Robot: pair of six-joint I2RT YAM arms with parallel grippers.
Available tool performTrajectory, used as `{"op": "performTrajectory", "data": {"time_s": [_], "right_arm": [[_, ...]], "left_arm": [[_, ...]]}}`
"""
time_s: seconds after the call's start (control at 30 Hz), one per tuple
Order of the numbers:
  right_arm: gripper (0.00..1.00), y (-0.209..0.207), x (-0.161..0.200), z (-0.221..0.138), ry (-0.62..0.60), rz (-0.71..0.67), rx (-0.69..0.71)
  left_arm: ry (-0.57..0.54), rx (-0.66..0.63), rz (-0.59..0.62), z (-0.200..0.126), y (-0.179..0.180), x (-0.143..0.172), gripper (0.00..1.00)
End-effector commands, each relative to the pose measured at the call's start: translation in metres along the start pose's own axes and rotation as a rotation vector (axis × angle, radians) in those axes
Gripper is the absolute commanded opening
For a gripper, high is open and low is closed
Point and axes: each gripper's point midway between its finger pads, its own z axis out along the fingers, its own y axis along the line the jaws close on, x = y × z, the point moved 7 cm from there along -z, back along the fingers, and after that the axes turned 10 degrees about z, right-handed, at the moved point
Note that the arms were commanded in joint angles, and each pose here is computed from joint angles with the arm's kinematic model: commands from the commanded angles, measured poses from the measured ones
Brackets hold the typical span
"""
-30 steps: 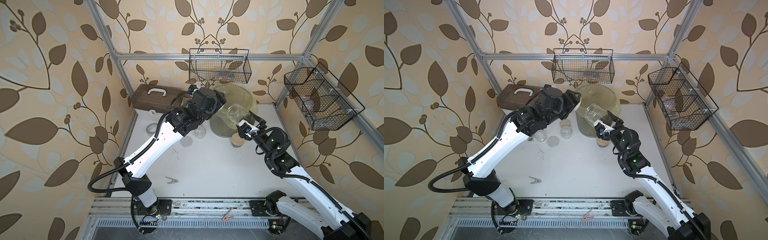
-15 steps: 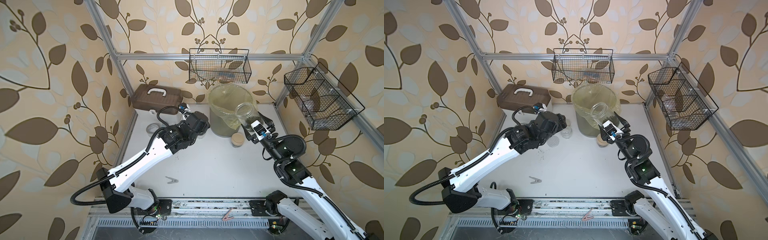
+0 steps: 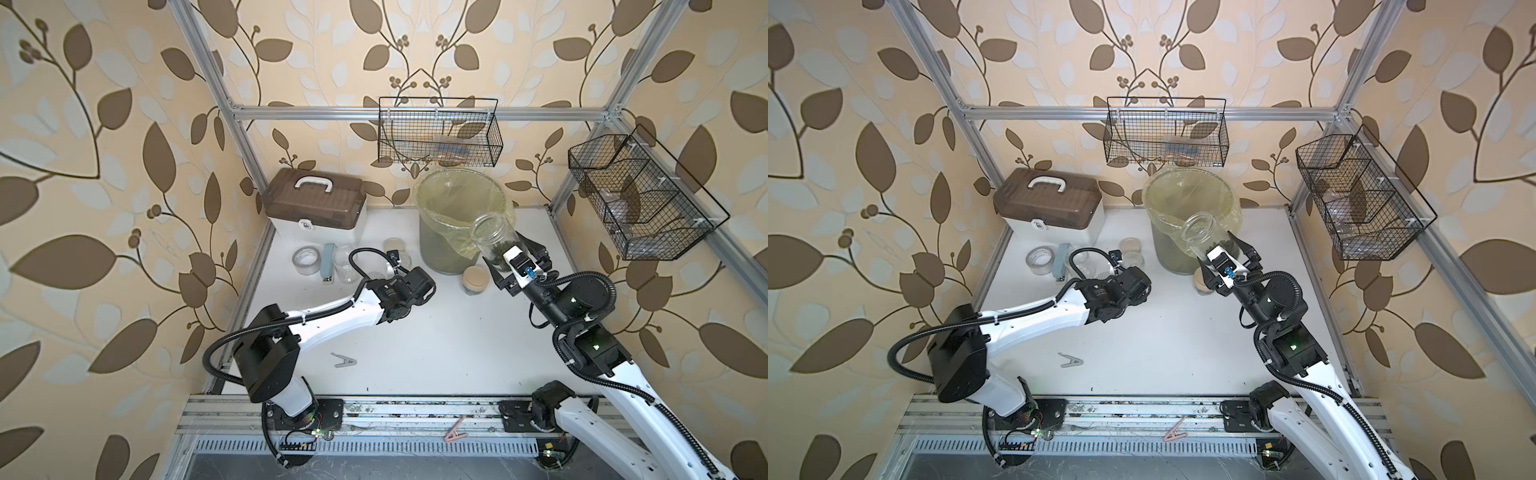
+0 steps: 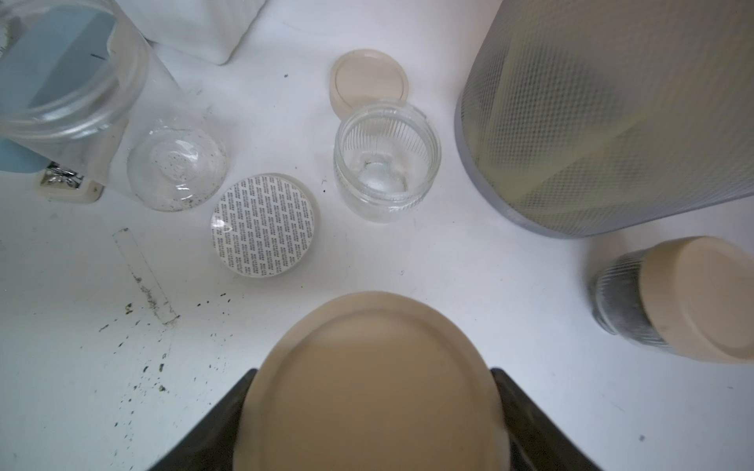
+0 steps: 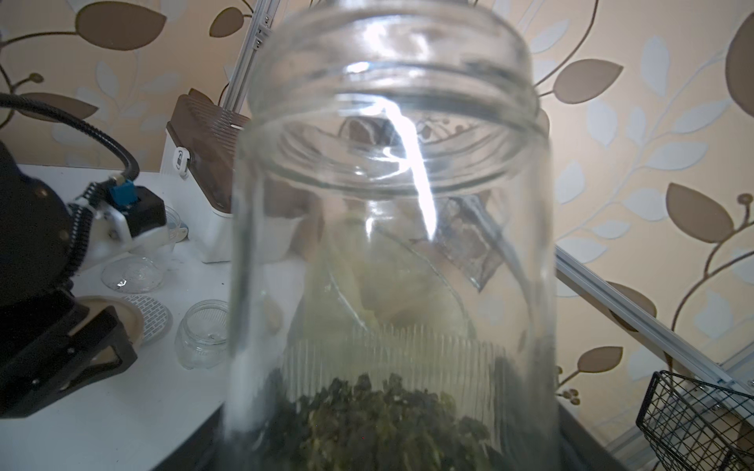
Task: Empty moldy tea leaves from jars
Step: Place the lid at the center of the board.
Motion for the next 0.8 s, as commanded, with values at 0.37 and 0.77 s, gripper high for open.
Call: {"op": "performTrajectory", "data": {"time_s": [0.37, 0.77], "right_arm": [[0.27, -0.010, -0.040, -0.012, -0.128, -0.004, 0.013], [0.26, -0.011, -0.041, -0.014, -0.126, -0.001, 0.015]], "left_arm": [[0.013, -0.133, 0.101, 0.060, -0.014, 0.028, 0.64], [0.076, -0.134, 0.119, 0.082, -0.016, 0.042, 0.74]]}}
